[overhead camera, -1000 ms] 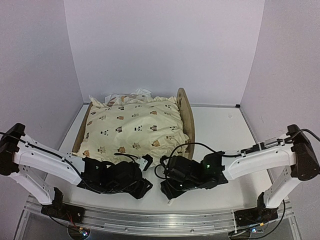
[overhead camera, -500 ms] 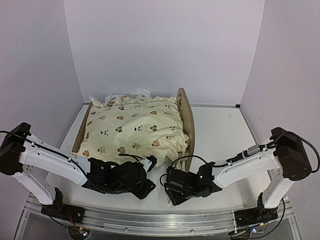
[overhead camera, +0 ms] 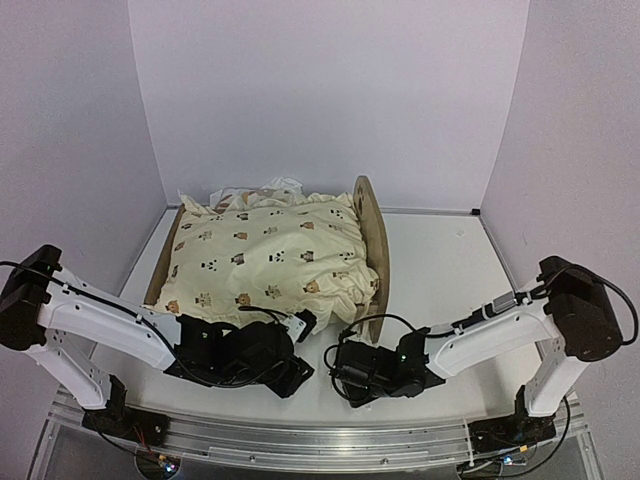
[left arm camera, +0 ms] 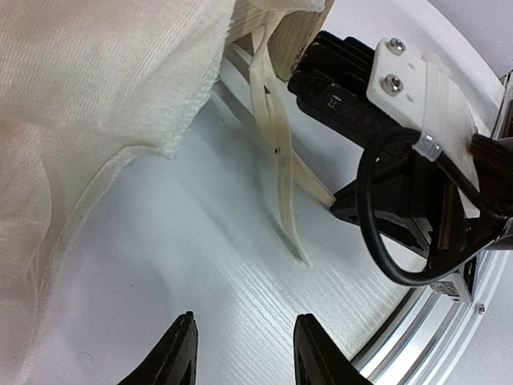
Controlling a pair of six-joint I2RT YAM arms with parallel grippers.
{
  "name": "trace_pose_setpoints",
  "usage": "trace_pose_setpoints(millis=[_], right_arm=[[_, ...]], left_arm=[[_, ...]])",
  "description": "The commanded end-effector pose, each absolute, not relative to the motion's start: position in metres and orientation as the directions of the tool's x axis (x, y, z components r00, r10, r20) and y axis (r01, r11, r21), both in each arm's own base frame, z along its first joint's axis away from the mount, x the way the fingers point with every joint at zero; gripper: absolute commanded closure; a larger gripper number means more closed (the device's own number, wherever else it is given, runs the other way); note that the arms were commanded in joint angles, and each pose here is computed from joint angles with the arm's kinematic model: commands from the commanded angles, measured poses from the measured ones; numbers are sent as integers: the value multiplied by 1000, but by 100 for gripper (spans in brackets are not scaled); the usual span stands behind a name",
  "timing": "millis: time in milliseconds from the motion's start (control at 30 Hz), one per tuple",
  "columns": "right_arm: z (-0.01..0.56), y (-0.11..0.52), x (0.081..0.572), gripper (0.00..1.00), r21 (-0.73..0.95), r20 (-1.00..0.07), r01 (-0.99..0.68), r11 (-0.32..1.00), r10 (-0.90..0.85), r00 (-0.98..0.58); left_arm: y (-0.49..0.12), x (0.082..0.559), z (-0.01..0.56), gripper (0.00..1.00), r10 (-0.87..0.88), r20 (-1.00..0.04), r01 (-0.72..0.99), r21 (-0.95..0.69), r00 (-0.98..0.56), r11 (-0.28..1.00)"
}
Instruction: Set up the pet bed
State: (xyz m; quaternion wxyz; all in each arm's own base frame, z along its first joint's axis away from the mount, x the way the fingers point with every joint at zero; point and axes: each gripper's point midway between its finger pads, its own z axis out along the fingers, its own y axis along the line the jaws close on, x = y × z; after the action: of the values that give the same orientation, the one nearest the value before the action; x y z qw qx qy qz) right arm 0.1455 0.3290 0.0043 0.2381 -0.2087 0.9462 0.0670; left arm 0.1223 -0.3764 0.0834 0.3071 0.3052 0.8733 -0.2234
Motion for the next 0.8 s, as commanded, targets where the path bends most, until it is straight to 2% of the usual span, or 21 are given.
trace_pose_setpoints(millis=[0,300,600,767], right_arm=[[12,310,144,100,-33,-480,-446,894,-406,-778],[69,286,163,100,-167,-580,-478,862,-478,-660],[75,287,166,100,-188,-587,-487,853,-495,-641],[76,287,167,100,-193,-590,-485,853,-496,-638]], left_arm=[[-412,130,114,58,325,-740,695,-258,-588,671],[-453,145,114,57,281,-770,713,-299,-572,634],[-468,154,92,41,269,-738,702,-366,-619,610],[-475,159,84,39,234,-723,683,-420,-650,598]])
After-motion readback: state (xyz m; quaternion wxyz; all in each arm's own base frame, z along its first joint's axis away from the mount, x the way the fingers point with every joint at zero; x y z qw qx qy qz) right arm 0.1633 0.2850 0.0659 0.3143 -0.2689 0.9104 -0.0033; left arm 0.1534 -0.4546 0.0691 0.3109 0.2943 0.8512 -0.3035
